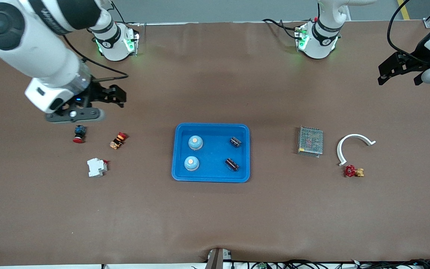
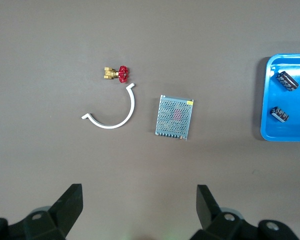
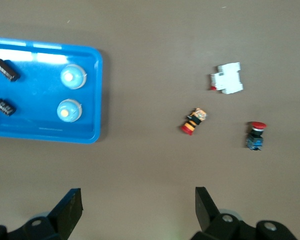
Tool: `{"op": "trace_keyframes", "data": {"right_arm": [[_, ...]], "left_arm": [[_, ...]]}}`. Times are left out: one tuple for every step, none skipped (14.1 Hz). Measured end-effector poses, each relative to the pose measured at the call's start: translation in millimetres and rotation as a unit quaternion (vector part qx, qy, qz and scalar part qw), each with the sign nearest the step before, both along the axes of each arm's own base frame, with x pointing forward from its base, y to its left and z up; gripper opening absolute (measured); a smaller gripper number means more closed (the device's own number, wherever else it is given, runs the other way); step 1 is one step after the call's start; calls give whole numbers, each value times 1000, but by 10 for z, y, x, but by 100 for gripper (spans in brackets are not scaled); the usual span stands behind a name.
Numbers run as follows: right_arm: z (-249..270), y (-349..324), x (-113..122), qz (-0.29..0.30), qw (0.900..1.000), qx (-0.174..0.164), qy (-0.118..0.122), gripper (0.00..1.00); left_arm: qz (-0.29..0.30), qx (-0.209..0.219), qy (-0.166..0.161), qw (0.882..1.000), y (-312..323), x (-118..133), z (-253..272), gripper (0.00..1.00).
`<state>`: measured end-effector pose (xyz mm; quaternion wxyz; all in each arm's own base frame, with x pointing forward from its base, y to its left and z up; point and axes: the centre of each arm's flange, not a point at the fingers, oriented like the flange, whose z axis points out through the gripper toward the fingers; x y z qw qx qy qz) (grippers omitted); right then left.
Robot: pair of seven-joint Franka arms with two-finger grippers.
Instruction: Place electrolytic capacitor and blue bell in tray
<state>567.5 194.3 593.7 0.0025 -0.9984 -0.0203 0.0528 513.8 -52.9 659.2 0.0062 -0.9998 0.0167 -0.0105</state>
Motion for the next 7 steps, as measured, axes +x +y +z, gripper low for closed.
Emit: {"op": "trace_keyframes", "data": {"right_arm": [[23, -136, 34, -11, 1000, 3, -1, 100], [37, -261, 67, -22, 1000, 7, -2, 100], [51, -392, 98, -33, 999, 9, -2, 100], [75, -546, 127, -46, 999, 12, -4, 100], [109, -722, 152, -60, 998, 14, -7, 100], [153, -912, 171, -74, 997, 15, -12, 100], [208, -1095, 178, -88, 996, 17, -17, 100]], "left_arm": [[0, 0, 0, 1000, 0, 0, 0, 100], [0, 0, 0, 1000, 0, 0, 0, 100], [0, 0, 0, 1000, -1, 0, 0, 100], [0, 0, 0, 1000, -1, 0, 0, 100], [0, 0, 0, 1000, -1, 0, 0, 100], [0, 0, 0, 1000, -2, 0, 0, 100], [0, 0, 0, 1000, -4, 0, 0, 100]]}}
